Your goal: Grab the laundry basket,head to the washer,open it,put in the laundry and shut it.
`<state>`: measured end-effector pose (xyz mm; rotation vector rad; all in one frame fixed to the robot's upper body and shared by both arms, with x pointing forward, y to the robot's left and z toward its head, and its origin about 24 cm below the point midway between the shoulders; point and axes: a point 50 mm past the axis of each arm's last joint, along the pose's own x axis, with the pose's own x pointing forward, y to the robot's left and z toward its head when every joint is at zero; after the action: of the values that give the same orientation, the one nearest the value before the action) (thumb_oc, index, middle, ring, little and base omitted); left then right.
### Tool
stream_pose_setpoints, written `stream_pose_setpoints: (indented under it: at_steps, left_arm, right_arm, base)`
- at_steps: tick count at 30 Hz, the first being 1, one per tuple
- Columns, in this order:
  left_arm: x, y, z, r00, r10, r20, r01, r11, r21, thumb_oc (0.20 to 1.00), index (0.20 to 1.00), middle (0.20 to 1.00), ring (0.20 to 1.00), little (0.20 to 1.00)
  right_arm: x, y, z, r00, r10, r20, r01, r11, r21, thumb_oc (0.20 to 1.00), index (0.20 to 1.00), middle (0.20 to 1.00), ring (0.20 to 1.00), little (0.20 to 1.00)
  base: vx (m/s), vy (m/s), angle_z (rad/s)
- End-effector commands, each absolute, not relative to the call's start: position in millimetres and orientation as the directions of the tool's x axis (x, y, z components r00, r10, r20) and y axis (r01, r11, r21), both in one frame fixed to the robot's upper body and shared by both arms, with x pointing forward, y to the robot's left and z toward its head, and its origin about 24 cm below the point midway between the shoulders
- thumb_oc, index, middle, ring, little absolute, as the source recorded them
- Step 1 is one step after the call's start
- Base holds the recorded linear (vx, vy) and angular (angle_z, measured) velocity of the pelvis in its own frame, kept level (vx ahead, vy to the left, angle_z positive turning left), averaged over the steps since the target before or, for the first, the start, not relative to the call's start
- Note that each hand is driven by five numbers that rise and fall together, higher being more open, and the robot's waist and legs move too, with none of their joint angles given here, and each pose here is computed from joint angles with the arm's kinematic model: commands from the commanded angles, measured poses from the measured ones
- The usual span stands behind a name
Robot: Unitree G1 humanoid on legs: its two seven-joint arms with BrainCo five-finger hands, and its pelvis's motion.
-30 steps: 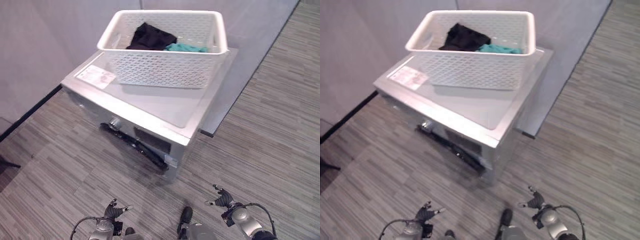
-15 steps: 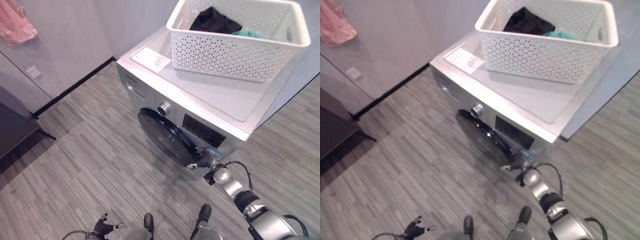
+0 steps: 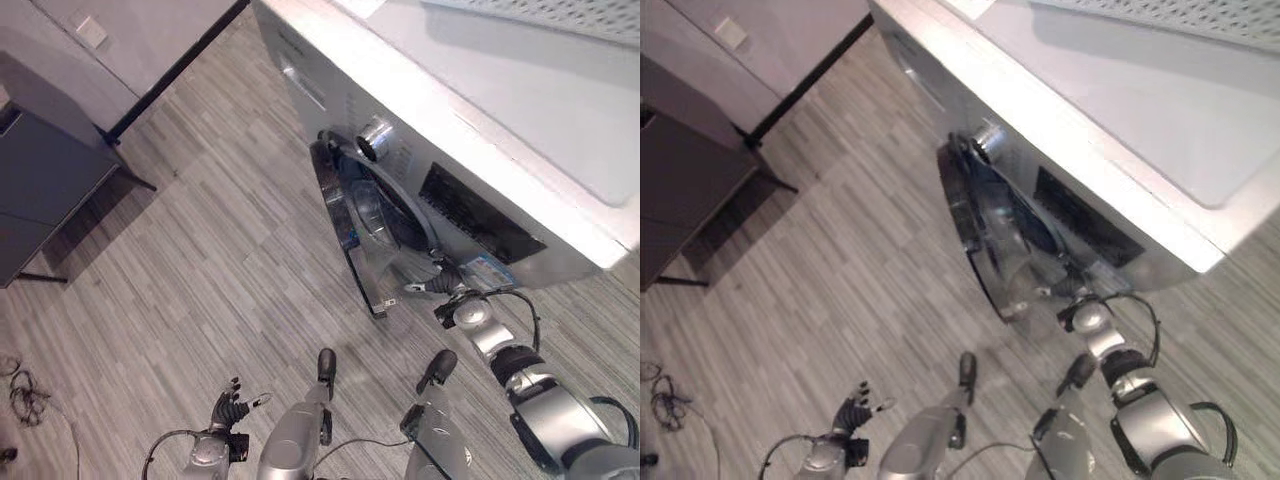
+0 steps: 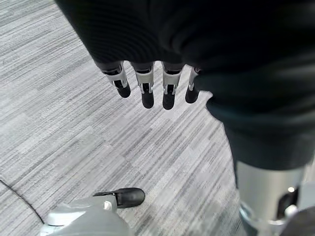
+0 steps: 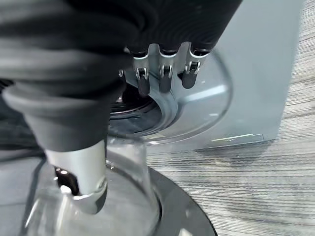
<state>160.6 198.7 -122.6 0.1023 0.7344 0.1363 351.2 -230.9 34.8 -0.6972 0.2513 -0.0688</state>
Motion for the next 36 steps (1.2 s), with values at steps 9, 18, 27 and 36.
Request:
stream_pose_setpoints:
  at_steps: [9,18,27,36]
  left_arm:
    - [191,206,-95,0.837,0.182,-0.516,-0.144,0.983,0.115,1.000,1.000,1.000,1.000,1.000]
    - [224,239,27,0.998,0.057,-0.028,-0.058,0.997,-0.058,1.000,1.000,1.000,1.000,1.000]
    - [243,231,91,0.836,-0.537,-0.110,0.548,0.814,0.193,1.000,1.000,1.000,1.000,1.000]
    - [179,291,13,0.511,-0.495,-0.703,0.691,0.723,-0.006,1.000,1.000,1.000,1.000,1.000]
  right_arm:
    - [364,-108,31,0.975,0.039,-0.219,-0.081,0.979,-0.187,1.000,1.000,1.000,1.000,1.000]
    - [290,-129,-45,0.905,0.130,-0.404,-0.221,0.957,-0.189,1.000,1.000,1.000,1.000,1.000]
    - [202,-232,-103,0.734,-0.048,-0.677,-0.269,0.895,-0.356,1.000,1.000,1.000,1.000,1.000]
    - [173,-271,-115,0.629,-0.176,-0.757,-0.236,0.885,-0.402,1.000,1.000,1.000,1.000,1.000]
  base:
    - [0.00,-0.009,0.05]
    - [0.12,-0.159,0.28]
    - [0.20,-0.136,-0.71]
    - [0.32,0.511,-1.35]
